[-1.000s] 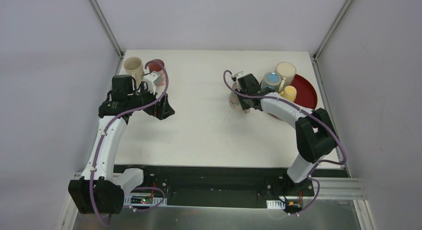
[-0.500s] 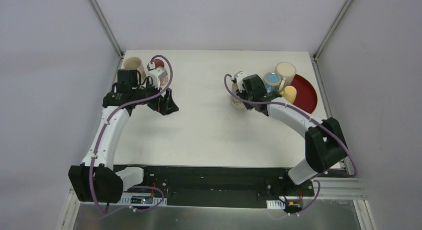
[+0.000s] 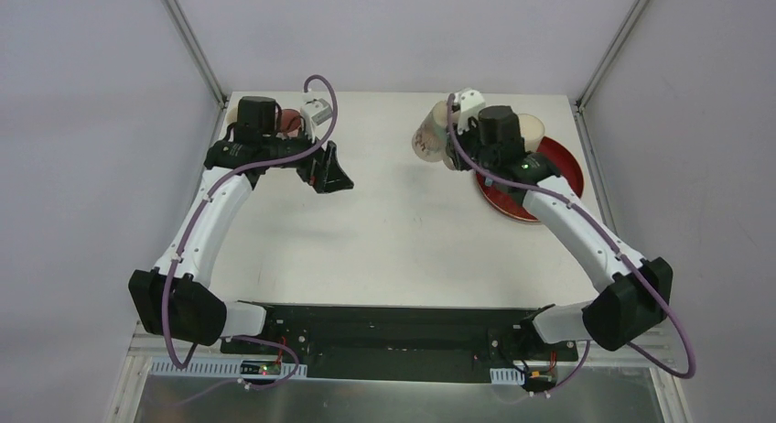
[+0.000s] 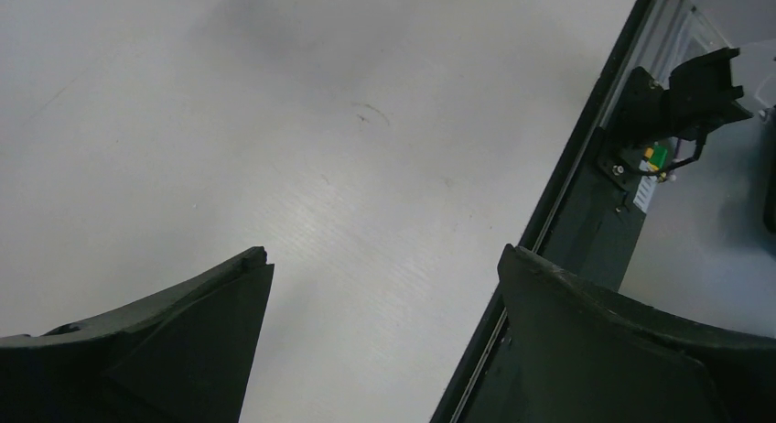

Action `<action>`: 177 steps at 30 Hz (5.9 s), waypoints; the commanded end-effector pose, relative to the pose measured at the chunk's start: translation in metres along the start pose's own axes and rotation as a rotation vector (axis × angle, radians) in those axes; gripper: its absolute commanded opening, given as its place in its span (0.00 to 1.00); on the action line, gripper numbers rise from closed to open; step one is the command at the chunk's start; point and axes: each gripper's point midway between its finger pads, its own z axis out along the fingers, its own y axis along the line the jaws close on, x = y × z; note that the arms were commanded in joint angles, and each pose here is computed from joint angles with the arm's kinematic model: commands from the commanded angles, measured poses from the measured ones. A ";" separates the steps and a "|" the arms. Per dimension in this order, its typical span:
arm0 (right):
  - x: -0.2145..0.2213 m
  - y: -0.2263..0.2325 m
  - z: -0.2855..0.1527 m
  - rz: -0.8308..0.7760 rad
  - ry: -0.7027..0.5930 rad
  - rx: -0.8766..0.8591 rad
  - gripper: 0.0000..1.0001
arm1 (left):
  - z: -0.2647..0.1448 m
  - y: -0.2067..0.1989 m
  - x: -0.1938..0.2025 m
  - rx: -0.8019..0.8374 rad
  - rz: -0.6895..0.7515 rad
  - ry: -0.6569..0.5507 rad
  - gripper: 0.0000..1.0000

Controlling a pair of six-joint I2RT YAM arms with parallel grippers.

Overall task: Turn the mug right side up
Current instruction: Turn over the cup at the center of the board.

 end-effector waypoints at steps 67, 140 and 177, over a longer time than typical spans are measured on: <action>-0.125 0.085 -0.062 0.932 -0.430 -0.928 0.00 | 0.078 -0.118 -0.127 0.731 -0.406 -0.516 0.97; -0.123 0.112 -0.071 0.861 -0.452 -1.062 0.68 | 0.033 -0.102 -0.147 0.675 -0.367 -0.604 0.00; -0.024 0.076 -0.081 0.335 -0.146 -0.814 0.99 | 0.034 0.001 -0.108 0.152 -0.276 -0.446 0.00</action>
